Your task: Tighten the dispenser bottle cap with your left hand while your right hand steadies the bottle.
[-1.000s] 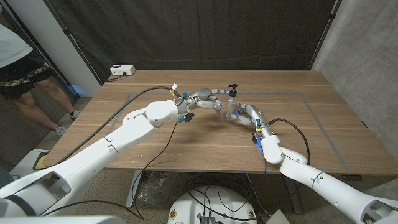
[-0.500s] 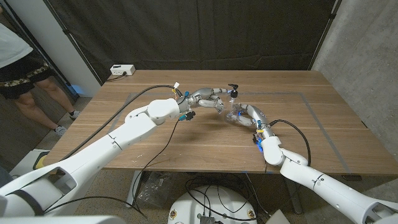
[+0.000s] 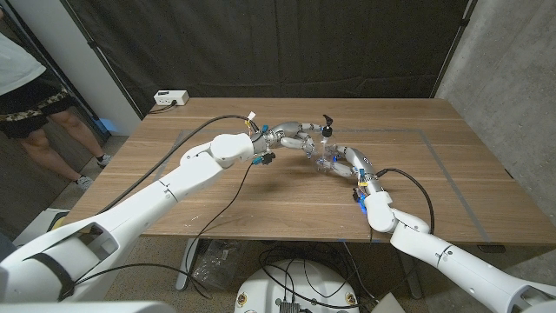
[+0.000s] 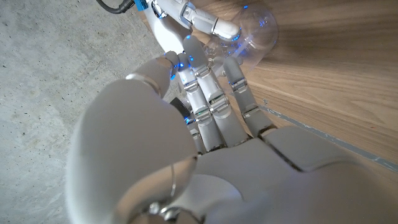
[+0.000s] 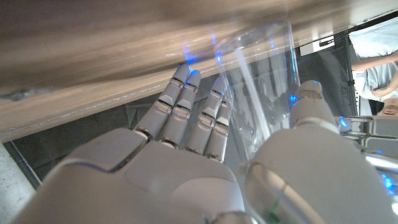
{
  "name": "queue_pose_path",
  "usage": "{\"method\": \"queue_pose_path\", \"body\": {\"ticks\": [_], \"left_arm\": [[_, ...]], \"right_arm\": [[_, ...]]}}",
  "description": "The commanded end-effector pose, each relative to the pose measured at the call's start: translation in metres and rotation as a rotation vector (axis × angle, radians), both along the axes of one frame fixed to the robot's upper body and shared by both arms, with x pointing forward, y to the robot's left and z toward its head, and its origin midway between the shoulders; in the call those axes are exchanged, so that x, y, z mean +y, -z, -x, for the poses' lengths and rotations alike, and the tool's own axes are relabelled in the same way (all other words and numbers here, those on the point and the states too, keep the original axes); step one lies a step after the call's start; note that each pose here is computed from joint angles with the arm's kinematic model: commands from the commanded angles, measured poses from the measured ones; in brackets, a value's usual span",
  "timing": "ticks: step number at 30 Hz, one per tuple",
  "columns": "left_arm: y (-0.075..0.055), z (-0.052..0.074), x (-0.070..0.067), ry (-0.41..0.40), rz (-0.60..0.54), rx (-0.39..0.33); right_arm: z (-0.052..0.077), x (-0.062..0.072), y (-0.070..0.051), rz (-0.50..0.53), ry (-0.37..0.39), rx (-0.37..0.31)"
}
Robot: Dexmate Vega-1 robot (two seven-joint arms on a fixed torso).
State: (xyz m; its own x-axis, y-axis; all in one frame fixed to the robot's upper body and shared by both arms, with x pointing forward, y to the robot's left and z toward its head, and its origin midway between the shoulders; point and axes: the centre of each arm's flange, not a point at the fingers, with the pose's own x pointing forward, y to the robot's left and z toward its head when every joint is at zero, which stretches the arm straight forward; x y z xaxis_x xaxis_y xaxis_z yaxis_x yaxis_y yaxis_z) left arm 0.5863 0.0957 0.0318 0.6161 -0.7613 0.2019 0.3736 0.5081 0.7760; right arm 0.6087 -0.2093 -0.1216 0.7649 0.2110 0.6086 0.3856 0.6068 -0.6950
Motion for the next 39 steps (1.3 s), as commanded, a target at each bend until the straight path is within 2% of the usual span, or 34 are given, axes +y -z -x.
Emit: {"method": "queue_pose_path", "body": {"ticks": [1, 11, 17, 22, 32, 39], "left_arm": [[-0.012, -0.007, -0.009, 0.031, -0.038, -0.034], [-0.01, -0.008, -0.003, 0.002, -0.03, -0.025], [-0.003, -0.004, 0.013, -0.048, 0.001, -0.005], [0.002, 0.004, 0.026, -0.078, 0.044, 0.0], [0.014, 0.023, 0.035, -0.051, 0.121, 0.0], [0.024, 0.026, 0.036, -0.012, 0.15, 0.041]], "right_arm": [[0.002, 0.002, 0.002, -0.005, 0.011, 0.004], [0.001, -0.001, 0.002, -0.007, 0.016, 0.006], [0.0, -0.002, 0.002, -0.005, 0.011, 0.004], [-0.001, -0.002, 0.001, -0.002, 0.007, 0.005], [-0.004, 0.0, 0.0, 0.002, 0.001, 0.005], [-0.005, 0.002, -0.002, 0.011, -0.004, 0.002]]}}
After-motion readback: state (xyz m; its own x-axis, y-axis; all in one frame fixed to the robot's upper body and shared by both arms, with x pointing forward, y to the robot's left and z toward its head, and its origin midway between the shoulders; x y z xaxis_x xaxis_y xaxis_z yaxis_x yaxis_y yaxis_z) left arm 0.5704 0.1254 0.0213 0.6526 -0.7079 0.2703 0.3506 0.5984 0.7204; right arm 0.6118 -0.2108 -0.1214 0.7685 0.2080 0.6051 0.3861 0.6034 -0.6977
